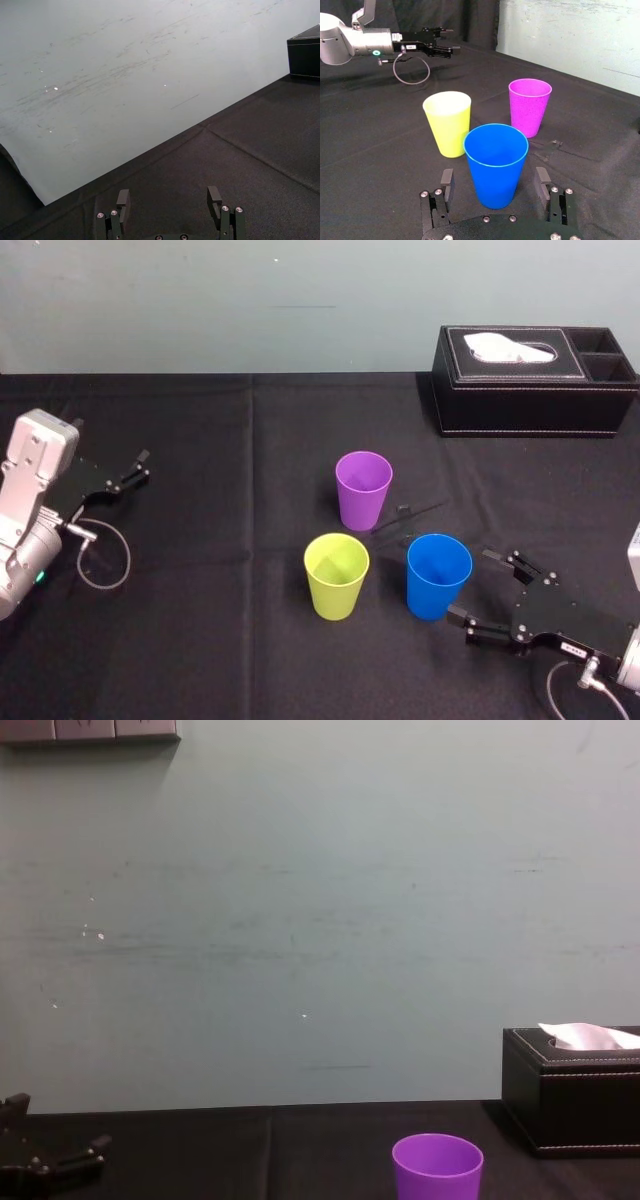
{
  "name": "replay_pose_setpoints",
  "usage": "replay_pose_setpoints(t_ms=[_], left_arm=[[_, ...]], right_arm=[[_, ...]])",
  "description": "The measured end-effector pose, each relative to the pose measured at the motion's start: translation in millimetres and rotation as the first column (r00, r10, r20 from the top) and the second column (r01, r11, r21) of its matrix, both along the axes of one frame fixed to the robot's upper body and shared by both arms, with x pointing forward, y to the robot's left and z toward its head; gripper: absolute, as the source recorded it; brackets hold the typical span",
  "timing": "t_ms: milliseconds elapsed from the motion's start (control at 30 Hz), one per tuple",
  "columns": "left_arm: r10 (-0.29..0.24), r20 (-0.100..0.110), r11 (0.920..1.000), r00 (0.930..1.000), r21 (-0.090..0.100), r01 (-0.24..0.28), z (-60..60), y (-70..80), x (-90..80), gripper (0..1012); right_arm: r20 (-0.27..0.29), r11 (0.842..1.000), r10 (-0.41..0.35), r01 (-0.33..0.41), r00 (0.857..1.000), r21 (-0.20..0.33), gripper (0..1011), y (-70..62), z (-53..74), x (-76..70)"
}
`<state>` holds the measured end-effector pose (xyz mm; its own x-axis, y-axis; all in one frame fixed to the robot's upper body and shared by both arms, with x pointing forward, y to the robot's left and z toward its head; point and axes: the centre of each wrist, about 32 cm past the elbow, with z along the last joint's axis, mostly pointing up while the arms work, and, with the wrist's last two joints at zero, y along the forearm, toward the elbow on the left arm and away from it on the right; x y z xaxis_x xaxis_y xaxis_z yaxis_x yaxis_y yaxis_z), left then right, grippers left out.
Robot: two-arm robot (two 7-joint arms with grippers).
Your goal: Stack the three plastic cups sequentially using one hand.
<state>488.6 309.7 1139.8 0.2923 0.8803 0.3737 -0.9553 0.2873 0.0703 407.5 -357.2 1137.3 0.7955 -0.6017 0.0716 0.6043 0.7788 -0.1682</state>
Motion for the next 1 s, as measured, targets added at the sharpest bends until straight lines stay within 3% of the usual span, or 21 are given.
replay_pose_setpoints(t_ms=[633,1000], left_arm=[[0.000,0.000,1.0000,1.0000,0.000,0.000,0.0,0.0,0.0,1011],[0.000,0.000,1.0000,1.0000,0.000,0.000,0.0,0.0,0.0,1011]], right_arm=[[-0.007,1.000,0.011,-0.011,1.000,-0.012,1004,9.9,-1.7,19.1],[-0.009,0.999,0.034,-0.035,0.999,-0.018,1004,22.6,-0.9,31.1]])
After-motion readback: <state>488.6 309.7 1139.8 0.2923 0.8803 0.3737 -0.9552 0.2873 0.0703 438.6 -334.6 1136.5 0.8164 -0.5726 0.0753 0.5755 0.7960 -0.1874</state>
